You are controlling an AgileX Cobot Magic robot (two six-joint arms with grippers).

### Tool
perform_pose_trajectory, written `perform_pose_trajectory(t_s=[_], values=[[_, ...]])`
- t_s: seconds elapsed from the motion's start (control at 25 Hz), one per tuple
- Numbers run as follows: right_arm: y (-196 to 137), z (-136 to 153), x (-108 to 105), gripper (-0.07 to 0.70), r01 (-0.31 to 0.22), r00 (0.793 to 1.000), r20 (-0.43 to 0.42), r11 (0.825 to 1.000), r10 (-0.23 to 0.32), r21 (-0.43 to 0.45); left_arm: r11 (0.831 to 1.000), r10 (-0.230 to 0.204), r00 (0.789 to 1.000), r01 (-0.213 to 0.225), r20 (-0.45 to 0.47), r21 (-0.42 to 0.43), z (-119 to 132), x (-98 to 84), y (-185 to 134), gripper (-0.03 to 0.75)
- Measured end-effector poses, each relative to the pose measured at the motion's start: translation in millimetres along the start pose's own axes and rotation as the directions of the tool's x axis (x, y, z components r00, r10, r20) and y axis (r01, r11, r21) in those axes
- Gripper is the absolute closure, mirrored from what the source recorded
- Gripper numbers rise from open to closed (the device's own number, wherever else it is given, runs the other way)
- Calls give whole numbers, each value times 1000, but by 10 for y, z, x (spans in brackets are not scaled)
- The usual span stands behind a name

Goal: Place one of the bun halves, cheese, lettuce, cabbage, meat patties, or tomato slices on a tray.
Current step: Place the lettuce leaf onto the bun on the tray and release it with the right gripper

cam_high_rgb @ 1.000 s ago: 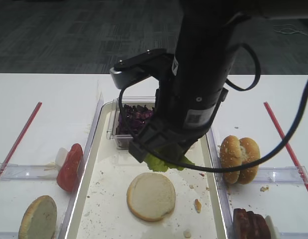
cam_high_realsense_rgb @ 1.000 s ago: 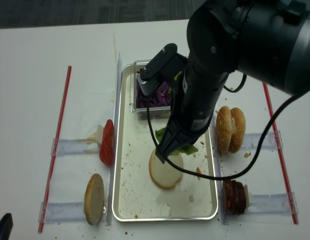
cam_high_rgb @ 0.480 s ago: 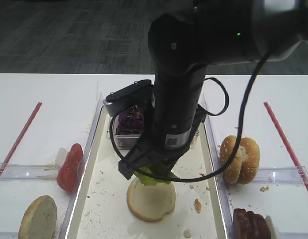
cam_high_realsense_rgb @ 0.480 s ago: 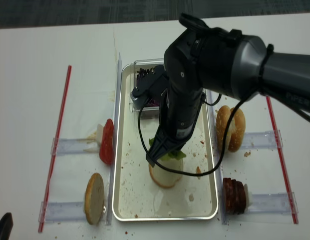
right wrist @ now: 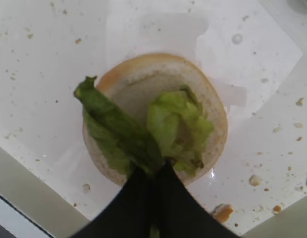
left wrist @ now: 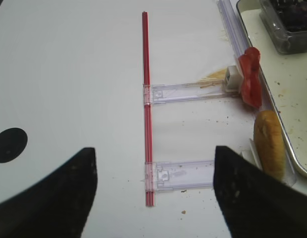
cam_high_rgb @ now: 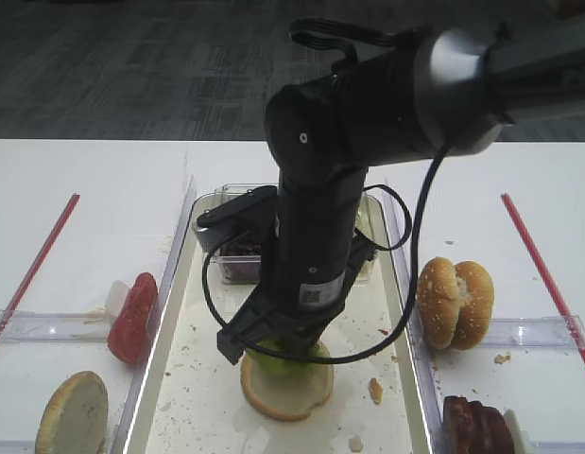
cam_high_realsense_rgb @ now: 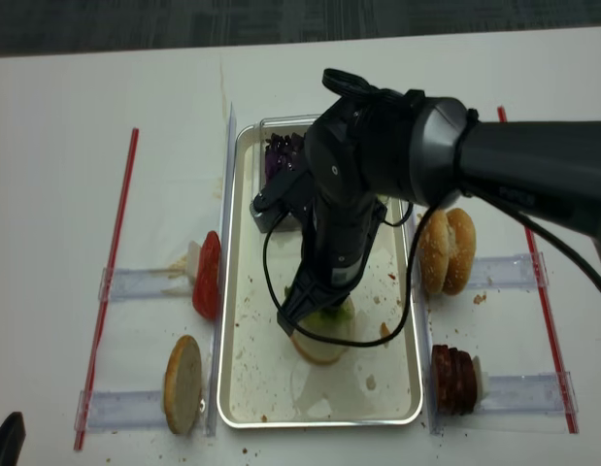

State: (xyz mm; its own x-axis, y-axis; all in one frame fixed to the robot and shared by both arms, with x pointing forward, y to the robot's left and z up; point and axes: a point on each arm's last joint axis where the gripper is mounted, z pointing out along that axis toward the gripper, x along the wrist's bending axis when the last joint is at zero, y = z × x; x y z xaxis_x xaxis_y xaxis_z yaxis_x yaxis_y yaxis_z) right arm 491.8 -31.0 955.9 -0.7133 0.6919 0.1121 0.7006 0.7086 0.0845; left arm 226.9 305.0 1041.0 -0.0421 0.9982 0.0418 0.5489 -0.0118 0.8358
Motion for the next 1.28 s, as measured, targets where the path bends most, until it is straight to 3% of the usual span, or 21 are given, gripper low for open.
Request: perform_pose_trajectory(t_s=[0.44,0.52,0.76,0.84,1.28], values=[[5,37,5,572,0,1000,-10,1000,0,7,1000,0,1000,0,0,0,0,0,0,225],[5,36,7,538,7,1000,-12,1000,-7,7,1000,0,1000,0,0,0,0,0,0,225],[10,35,43,262,16,998,-52,1000,-16,1,1000,0,1000,0,0,0,0,0,0,225],[10,35,46,214,15,998,-56,1000,-15,1,1000,0,1000,0,0,0,0,0,0,225],[9,34,47,183,31,998,-57,1000,-31,2,1000,0,1000,0,0,0,0,0,0,225]])
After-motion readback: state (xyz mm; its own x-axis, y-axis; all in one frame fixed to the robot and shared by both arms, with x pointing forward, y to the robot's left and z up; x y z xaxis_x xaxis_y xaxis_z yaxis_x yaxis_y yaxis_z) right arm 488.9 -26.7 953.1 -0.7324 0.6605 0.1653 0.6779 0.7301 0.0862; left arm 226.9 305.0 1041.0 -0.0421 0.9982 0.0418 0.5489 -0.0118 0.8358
